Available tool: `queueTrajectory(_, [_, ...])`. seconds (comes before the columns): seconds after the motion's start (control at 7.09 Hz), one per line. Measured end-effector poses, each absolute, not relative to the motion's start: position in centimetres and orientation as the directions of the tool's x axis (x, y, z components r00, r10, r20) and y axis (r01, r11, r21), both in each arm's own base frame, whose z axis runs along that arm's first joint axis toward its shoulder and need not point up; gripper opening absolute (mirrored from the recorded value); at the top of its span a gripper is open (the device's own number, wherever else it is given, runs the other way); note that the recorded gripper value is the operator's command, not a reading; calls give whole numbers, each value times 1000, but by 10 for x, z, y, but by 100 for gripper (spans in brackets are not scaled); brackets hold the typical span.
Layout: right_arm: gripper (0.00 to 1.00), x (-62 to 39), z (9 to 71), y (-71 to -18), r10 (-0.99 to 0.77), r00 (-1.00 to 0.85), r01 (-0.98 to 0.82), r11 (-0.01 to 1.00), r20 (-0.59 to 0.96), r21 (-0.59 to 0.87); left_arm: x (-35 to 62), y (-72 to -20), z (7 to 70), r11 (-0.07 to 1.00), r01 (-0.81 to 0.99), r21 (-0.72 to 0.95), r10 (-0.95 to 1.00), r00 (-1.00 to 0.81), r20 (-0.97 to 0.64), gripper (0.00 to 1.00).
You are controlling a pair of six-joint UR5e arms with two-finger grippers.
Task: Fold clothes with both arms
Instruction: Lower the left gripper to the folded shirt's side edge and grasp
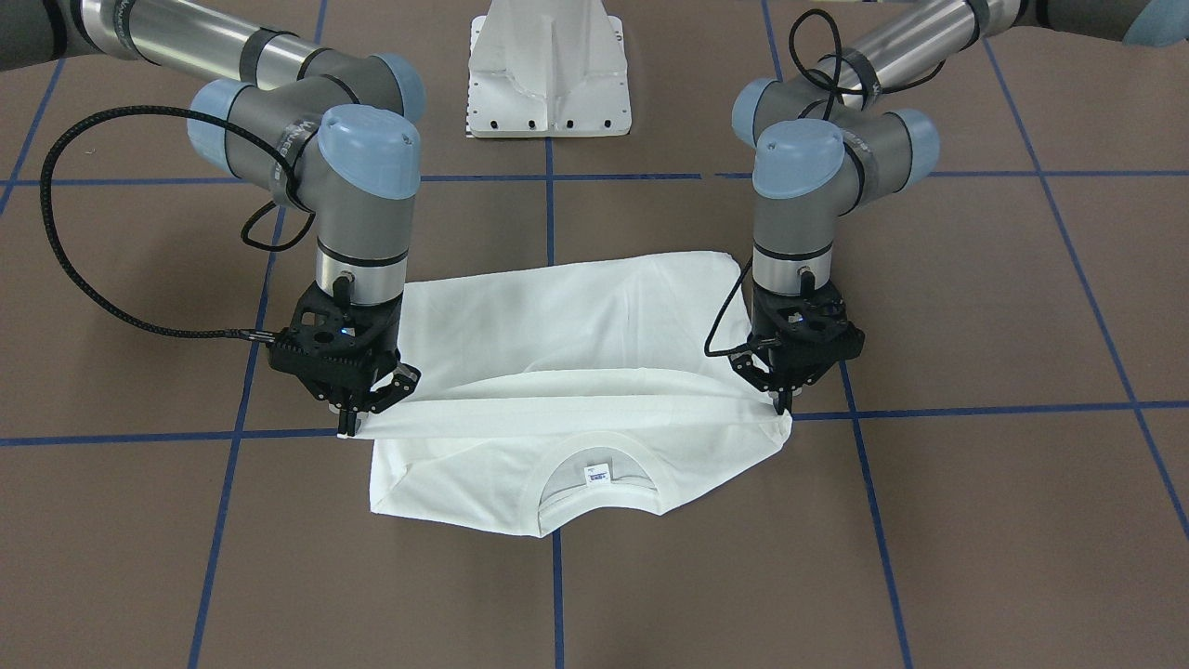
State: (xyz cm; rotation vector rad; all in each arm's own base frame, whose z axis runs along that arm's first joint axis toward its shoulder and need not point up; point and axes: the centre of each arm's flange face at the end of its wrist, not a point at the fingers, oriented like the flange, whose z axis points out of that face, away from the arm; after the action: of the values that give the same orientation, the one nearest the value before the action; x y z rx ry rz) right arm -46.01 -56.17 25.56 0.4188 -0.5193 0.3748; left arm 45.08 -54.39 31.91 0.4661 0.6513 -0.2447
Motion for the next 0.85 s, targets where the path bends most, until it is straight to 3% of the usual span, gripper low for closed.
queueTrajectory(0.28, [38,-473,265,-570,232,791,-453,844,567,287,454,-542,317,869,359,339,-65,763,-643,0])
queueTrajectory(0.42, [99,-479,269,-575,228,779,-462,839,584,288,454,-541,315,869,360,339,-62,759,-648,26])
queueTrajectory(0.56, [100,-482,272,-578,218,777,-459,838,591,294,452,-540,313,869,360,340,-57,754,-654,99])
queueTrajectory(0.85, [100,-482,271,-580,160,798,-408,853,581,325,437,-527,299,876,296,382,37,747,-664,100])
